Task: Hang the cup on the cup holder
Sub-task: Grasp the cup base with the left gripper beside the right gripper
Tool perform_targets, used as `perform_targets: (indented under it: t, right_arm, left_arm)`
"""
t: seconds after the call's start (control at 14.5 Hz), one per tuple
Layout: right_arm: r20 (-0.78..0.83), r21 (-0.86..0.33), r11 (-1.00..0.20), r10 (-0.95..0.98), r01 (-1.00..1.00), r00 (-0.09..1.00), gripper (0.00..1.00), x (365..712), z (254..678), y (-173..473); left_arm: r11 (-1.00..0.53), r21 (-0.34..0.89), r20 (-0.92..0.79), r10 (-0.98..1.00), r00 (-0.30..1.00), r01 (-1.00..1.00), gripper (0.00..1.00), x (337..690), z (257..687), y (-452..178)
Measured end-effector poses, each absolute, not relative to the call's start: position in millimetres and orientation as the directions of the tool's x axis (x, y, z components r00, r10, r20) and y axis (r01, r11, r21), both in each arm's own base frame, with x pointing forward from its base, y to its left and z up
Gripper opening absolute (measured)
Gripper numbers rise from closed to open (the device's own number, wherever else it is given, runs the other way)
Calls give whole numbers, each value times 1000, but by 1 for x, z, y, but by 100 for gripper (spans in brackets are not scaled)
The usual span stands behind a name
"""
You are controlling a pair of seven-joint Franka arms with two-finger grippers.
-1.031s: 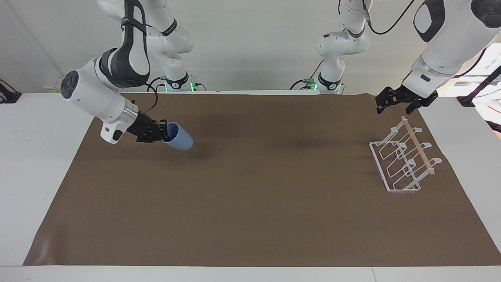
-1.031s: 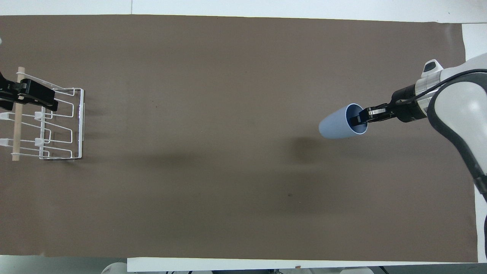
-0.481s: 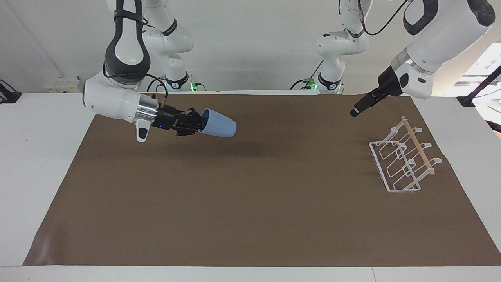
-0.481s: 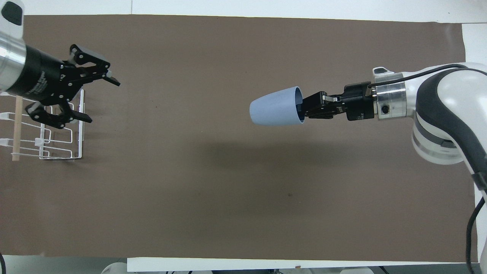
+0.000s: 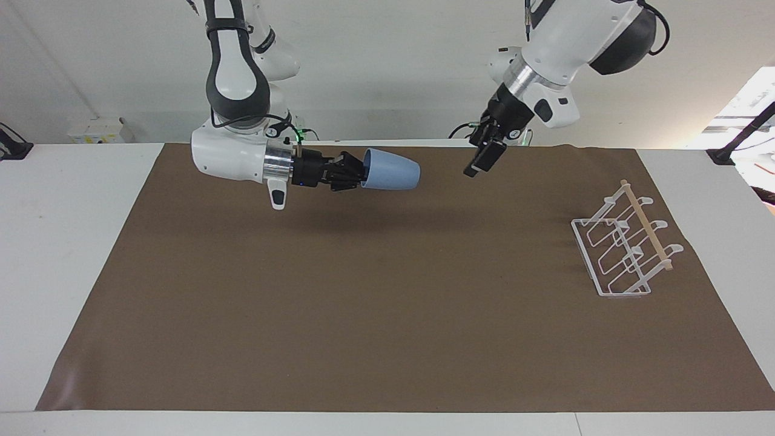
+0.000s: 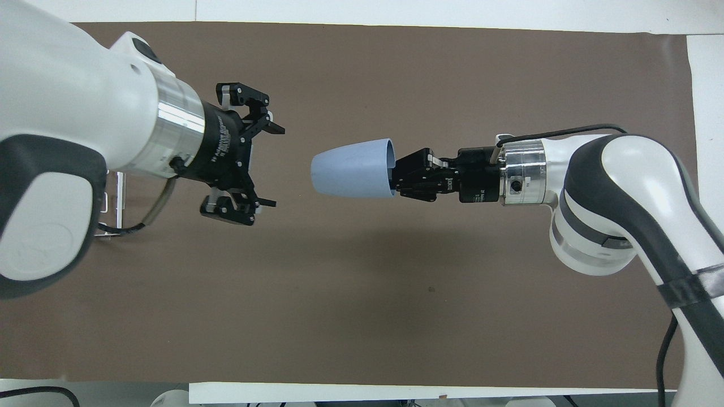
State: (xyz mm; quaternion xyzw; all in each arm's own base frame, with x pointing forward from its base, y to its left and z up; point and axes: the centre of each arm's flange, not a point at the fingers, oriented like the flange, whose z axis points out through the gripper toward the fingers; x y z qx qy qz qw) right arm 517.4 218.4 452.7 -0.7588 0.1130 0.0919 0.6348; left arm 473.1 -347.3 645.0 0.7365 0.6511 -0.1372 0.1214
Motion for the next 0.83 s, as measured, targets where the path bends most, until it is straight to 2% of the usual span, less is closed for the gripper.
perform_targets:
  t: [0.21, 0.83]
  right_arm:
    - [-311, -942, -115, -60, -316, 949, 4, 512, 456, 229]
    - [-335, -935, -92, -78, -341, 939, 4, 508, 450, 229]
  left_arm:
    - [-72, -11, -337, 939, 64, 997, 100, 452, 645, -375]
    - [-51, 86, -338, 938, 77, 995, 100, 449, 623, -386]
